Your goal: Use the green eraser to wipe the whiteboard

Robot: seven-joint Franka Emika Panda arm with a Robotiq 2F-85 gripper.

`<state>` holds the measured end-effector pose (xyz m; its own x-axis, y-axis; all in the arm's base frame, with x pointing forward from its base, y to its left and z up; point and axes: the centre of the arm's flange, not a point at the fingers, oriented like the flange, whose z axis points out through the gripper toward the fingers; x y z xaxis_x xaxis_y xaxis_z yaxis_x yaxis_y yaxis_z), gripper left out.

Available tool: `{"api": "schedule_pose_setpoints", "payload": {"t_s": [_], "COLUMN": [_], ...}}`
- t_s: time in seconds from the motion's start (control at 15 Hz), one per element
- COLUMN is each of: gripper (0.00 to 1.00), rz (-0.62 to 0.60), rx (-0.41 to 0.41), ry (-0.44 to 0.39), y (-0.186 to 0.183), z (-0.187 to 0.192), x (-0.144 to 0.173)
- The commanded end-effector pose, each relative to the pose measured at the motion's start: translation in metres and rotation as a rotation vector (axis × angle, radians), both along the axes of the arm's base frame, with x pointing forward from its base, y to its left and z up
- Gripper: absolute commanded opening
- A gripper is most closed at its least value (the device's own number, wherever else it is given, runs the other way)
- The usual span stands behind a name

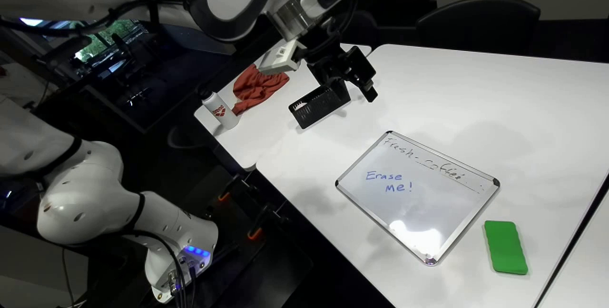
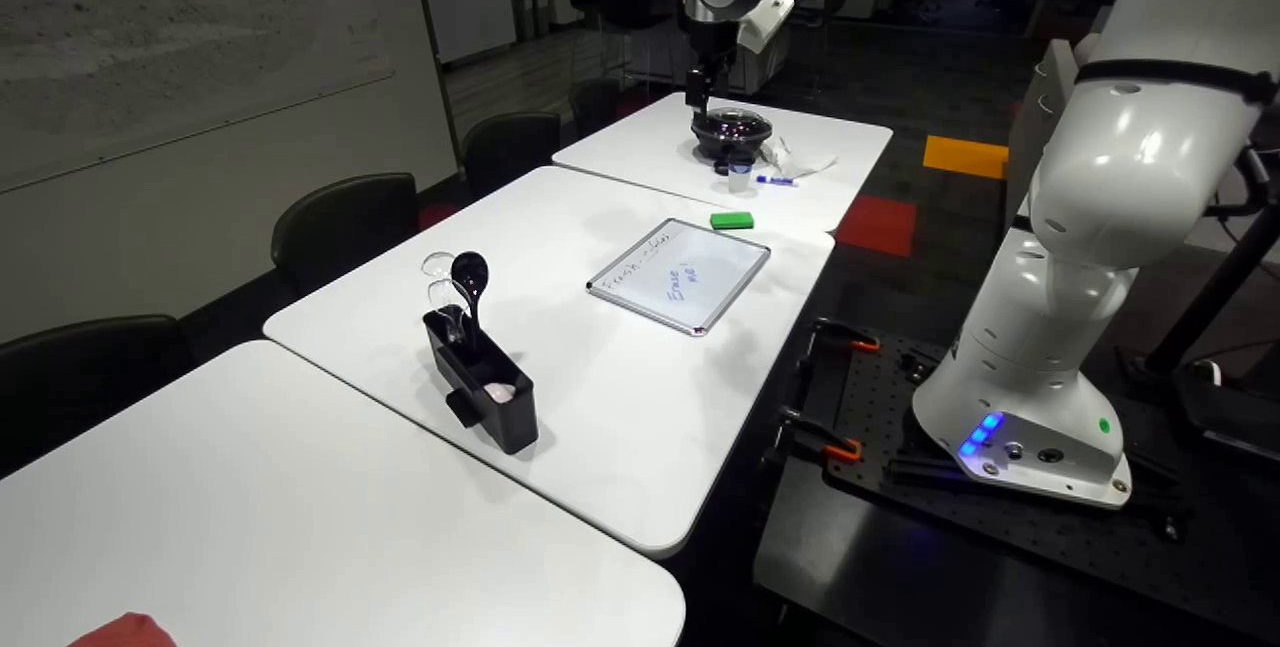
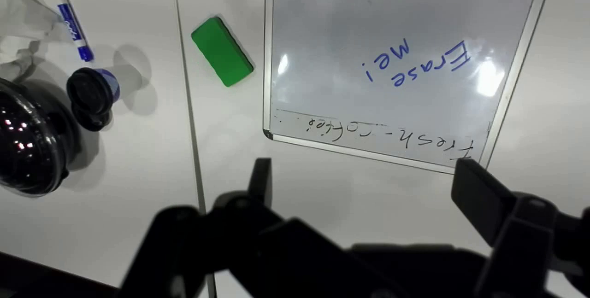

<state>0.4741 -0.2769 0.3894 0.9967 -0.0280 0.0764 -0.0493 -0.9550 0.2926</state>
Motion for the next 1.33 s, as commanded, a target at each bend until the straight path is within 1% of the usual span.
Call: {"api": "schedule_pose_setpoints", "payload": {"t_s": [0.0, 0.13, 0.27, 0.4, 0.6, 0.67, 0.73, 0.87, 1.13, 1.27], "gripper": [1.00, 1.00, 1.00, 1.00, 1.00, 1.00, 1.00, 1.00, 1.00, 1.00], "rz": [0.129, 0.189, 0.236, 0.266, 0.249, 0.250, 0.242, 0.239, 0.243, 0.270], "rx": [-0.066, -0.042, 0.009, 0.023, -0.028, -0.075, -0.026, -0.052, -0.067, -0.085], "ry": [-0.044, -0.014, 0.044, 0.083, 0.117, 0.124, 0.105, 0.118, 0.114, 0.138], "y": [-0.078, -0.117, -0.151, -0.185, -0.233, -0.243, -0.206, -0.226, -0.232, -0.242], "z": [-0.034, -0.052, -0.077, -0.103, -0.139, -0.141, -0.138, -0.148, -0.148, -0.164], "x": [0.024, 0.028, 0.035, 0.042, 0.046, 0.045, 0.019, 0.024, 0.030, 0.037]}}
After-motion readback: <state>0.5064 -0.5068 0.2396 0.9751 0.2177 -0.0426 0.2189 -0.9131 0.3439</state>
